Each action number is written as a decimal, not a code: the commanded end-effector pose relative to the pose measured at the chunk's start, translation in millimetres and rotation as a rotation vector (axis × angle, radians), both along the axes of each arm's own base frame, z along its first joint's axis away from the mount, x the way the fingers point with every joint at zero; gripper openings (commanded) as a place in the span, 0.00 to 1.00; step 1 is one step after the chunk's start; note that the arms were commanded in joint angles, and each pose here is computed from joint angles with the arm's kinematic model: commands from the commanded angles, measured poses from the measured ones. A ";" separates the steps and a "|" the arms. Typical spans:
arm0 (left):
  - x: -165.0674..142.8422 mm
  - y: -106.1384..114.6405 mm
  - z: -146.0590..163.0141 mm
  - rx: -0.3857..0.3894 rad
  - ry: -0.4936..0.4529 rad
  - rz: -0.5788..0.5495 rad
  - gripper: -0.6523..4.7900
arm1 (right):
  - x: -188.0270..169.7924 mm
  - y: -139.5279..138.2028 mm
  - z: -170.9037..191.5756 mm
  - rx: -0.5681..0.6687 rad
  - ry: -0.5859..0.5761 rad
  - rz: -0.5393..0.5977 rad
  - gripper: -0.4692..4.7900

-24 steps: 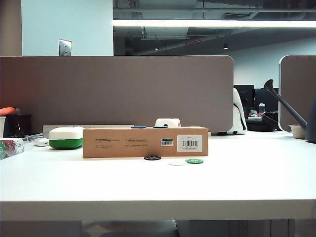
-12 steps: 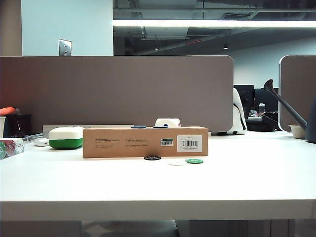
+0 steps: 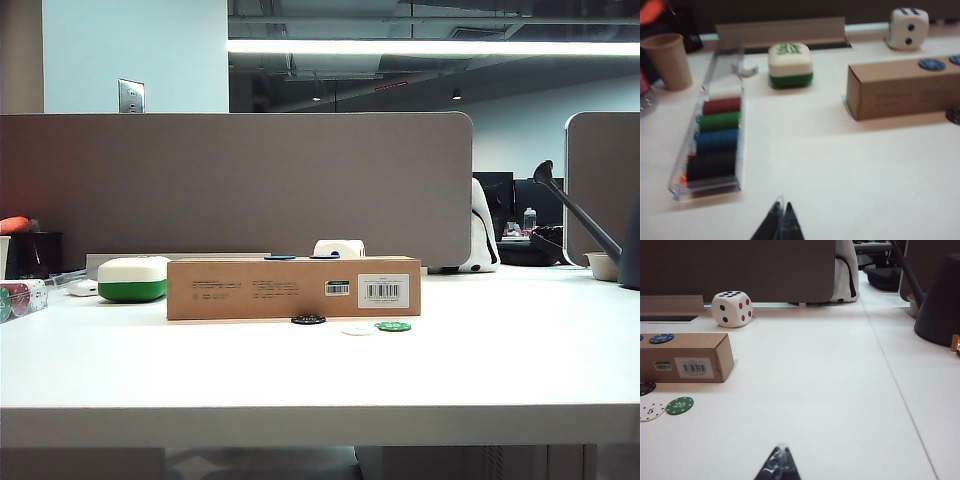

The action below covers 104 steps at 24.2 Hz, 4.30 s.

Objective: Push the chip, whose value equals the sum of all the chip values on the rectangular box, forward next to the box.

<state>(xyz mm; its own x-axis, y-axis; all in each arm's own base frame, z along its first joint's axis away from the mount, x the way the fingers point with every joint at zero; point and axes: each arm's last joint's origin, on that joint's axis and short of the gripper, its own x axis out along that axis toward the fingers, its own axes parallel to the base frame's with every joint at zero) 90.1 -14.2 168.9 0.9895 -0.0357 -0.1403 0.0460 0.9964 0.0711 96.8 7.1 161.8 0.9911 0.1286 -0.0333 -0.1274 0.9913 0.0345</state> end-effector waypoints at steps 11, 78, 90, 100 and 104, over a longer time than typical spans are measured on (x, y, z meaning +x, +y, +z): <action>2.0 15.3 12.8 -0.081 -0.125 0.128 0.11 | 0.3 0.0 -0.2 0.002 -0.011 0.000 0.09; 2.1 14.5 17.1 -0.009 -0.168 0.072 0.11 | 0.3 -0.1 -0.2 0.002 -0.011 0.000 0.09; 3.0 14.5 10.3 0.053 -0.128 0.068 0.11 | 0.3 -0.1 -0.2 0.002 -0.011 0.000 0.09; 7.3 14.3 -4.3 0.097 -0.133 0.061 0.11 | 0.3 -0.1 -0.2 0.001 -0.010 0.000 0.09; 7.3 14.3 -4.3 0.096 -0.133 0.060 0.11 | 0.3 -0.1 -0.2 0.001 -0.010 0.000 0.09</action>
<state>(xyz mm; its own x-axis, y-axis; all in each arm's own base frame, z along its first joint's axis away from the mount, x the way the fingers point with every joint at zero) 97.6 0.3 162.1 0.9990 0.0374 -0.0234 -0.0330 0.9858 0.1649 96.8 7.0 161.7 0.9912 0.1282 -0.0336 -0.1270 0.9913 0.0345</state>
